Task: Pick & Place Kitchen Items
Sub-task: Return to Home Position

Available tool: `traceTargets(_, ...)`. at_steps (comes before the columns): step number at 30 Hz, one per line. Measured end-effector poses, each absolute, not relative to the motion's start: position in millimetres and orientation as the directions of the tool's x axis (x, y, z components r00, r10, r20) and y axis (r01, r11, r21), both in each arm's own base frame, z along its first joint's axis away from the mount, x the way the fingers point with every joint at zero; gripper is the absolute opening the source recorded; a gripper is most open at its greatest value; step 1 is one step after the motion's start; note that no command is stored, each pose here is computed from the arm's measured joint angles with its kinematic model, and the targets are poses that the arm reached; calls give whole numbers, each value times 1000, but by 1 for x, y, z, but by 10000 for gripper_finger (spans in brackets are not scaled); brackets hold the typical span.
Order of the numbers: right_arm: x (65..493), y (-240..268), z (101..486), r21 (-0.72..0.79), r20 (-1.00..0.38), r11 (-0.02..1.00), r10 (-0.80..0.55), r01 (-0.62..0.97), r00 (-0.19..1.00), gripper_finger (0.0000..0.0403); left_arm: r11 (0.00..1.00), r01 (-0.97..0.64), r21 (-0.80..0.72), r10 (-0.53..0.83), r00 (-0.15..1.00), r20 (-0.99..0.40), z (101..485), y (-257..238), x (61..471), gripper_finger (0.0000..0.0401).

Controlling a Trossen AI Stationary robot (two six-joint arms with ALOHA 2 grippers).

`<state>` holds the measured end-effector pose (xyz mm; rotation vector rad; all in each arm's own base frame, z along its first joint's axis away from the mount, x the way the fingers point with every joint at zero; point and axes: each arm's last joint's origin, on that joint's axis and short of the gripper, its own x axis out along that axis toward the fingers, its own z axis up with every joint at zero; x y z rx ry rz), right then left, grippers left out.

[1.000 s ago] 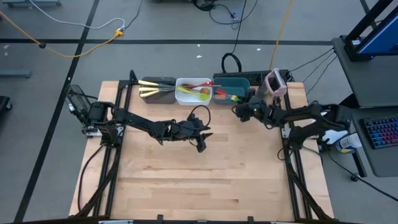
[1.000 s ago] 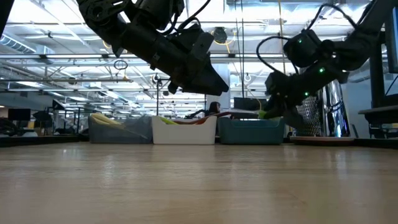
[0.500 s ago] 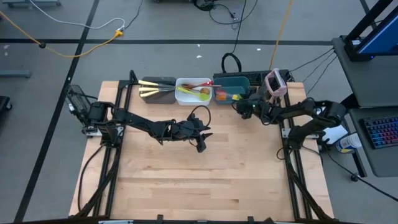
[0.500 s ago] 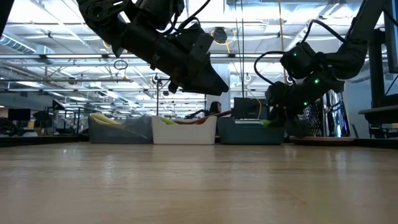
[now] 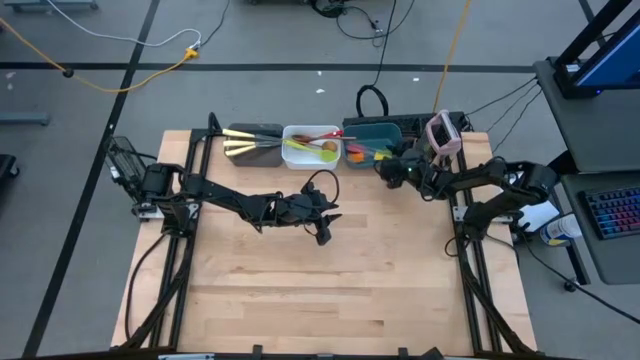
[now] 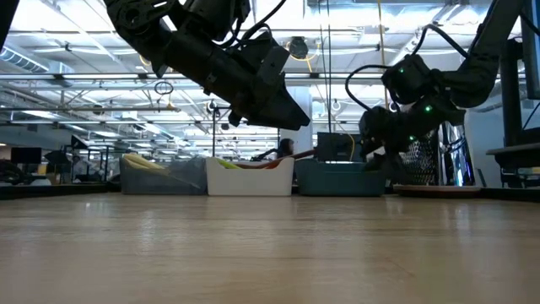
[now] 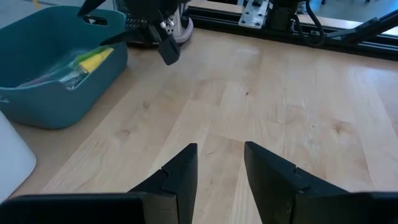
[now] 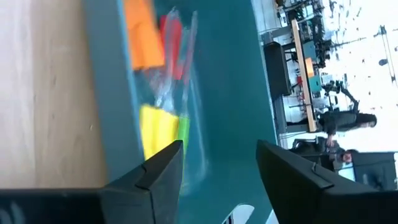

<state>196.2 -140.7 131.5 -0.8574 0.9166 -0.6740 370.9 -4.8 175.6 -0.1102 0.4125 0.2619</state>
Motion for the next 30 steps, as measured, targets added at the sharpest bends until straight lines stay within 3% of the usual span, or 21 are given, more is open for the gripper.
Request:
traceTargets(12,203,-139,143,-845,-285,463,-814,268,506,205,960,-273,-57,227,884,-410,176,-5,371,136)
traceTargets(17,213,-125,146,-800,-251,499,-782,332,571,196,958,-277,-67,227,884,-410,176,-5,371,136)
traceTargets(30,236,-71,146,-754,-257,608,-623,251,739,158,959,-274,-65,227,888,-401,180,-5,370,136)
